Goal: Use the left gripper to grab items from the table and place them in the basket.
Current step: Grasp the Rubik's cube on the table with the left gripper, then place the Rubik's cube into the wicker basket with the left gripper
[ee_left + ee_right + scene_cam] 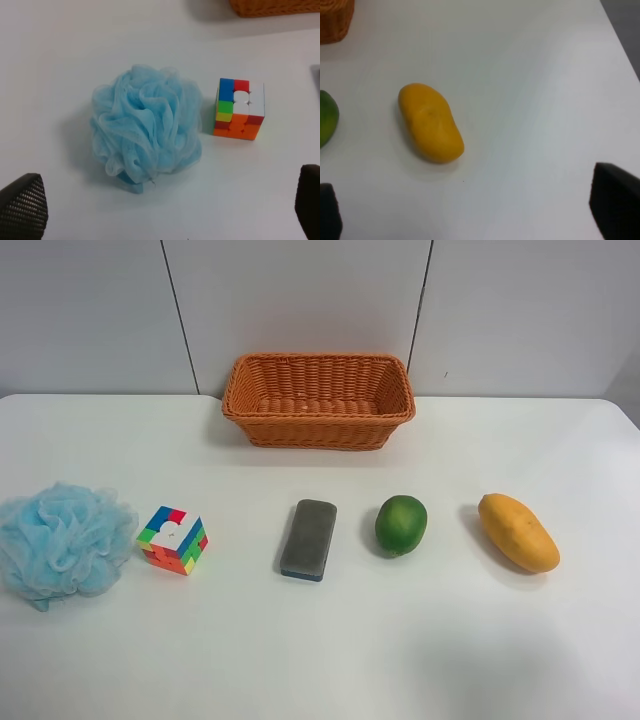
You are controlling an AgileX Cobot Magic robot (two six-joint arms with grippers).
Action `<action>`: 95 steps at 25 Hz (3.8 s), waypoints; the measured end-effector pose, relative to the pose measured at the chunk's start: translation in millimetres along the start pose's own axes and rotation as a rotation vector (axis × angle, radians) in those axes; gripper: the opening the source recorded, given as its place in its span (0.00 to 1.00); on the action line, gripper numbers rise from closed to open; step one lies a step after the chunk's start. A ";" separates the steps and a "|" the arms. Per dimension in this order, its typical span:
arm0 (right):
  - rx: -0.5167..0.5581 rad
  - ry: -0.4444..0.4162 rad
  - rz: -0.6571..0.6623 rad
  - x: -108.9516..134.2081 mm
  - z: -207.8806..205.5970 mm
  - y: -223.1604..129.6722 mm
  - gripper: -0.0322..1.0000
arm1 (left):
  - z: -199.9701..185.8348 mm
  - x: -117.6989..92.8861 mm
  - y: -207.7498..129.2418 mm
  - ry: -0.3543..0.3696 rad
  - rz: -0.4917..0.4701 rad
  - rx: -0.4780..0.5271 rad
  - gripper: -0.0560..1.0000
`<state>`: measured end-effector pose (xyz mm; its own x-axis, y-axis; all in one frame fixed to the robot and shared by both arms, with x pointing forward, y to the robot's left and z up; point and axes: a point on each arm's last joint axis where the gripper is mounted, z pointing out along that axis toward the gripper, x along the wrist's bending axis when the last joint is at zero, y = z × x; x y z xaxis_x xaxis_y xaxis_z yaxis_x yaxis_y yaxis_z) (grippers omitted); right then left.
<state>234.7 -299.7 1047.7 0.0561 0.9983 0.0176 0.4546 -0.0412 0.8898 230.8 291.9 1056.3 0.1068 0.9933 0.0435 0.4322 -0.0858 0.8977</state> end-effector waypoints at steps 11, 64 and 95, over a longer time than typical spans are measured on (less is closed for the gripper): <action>0.000 0.000 0.000 0.0 0.0 0.0 0.99 | 3.5 2.4 30.7 -0.029 -0.015 0.173 0.99; 0.000 0.000 0.000 0.0 0.0 0.0 0.99 | 335.7 -104.3 34.2 -0.176 0.113 0.973 0.99; 0.000 0.000 0.000 0.0 0.0 0.0 0.99 | 350.9 -109.6 32.0 -0.171 0.102 0.990 0.59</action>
<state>234.7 -299.7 1047.7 0.0561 0.9983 0.0176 0.4546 -0.0412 0.8898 547.0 153.2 926.4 0.2776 0.9601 -0.0335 0.9546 -0.2718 0.1219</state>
